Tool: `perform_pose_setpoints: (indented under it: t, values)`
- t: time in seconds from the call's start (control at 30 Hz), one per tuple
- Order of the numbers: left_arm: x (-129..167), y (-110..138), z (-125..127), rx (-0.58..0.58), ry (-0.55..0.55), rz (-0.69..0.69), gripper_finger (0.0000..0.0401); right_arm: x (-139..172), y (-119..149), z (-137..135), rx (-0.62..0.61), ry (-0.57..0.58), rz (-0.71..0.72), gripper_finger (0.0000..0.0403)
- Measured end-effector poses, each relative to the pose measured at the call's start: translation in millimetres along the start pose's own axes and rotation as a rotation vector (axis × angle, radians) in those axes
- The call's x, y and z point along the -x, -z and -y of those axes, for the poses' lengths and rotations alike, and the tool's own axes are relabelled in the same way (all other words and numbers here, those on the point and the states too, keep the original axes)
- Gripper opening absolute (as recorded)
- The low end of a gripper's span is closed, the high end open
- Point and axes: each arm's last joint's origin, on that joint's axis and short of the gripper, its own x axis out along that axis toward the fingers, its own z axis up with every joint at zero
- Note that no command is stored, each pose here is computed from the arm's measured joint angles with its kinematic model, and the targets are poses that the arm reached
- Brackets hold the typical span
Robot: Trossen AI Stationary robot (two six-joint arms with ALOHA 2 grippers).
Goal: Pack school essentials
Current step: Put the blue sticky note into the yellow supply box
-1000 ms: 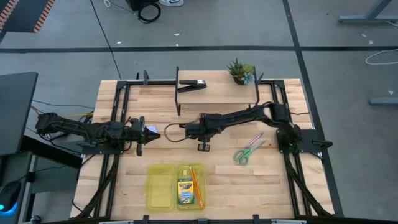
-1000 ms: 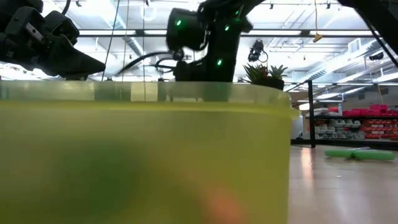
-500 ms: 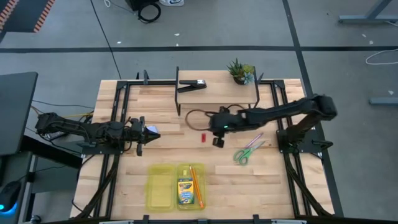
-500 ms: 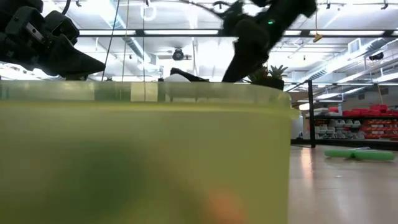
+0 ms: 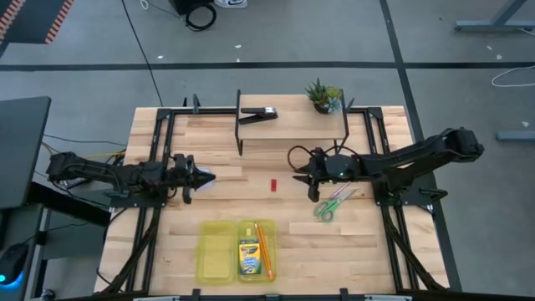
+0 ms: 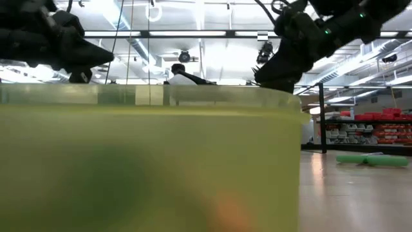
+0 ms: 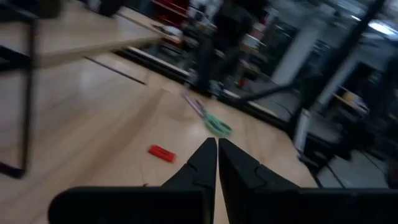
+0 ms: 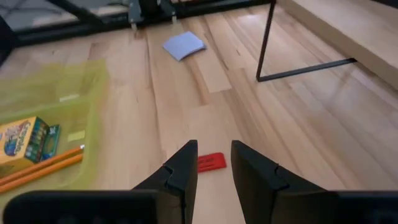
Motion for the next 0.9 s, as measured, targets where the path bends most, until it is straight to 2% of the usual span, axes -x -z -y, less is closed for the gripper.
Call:
perform_pose_setpoints:
  t: [0.13,0.2,0.33,0.63,0.9]
  values:
    - [-5,-9,-2,0.046,-0.077,0.017,0.0012,-2,11,2,-0.022,-0.011,0.052,0.0103]
    - [-8,-11,-3,0.031,-0.110,-0.012,0.0011,-3,15,2,-0.018,-0.012,0.056,0.0103]
    - [-16,-19,0,-0.003,-0.214,-0.187,0.0026,-4,15,2,-0.022,-0.014,0.072,0.0103]
    - [-28,-37,11,-0.042,-0.405,-0.560,0.0093,-3,13,-1,-0.008,-0.029,0.088,0.0103]
    - [-28,-44,15,-0.060,-0.519,-0.812,0.0104,-3,13,-3,0.000,-0.035,0.090,0.0103]
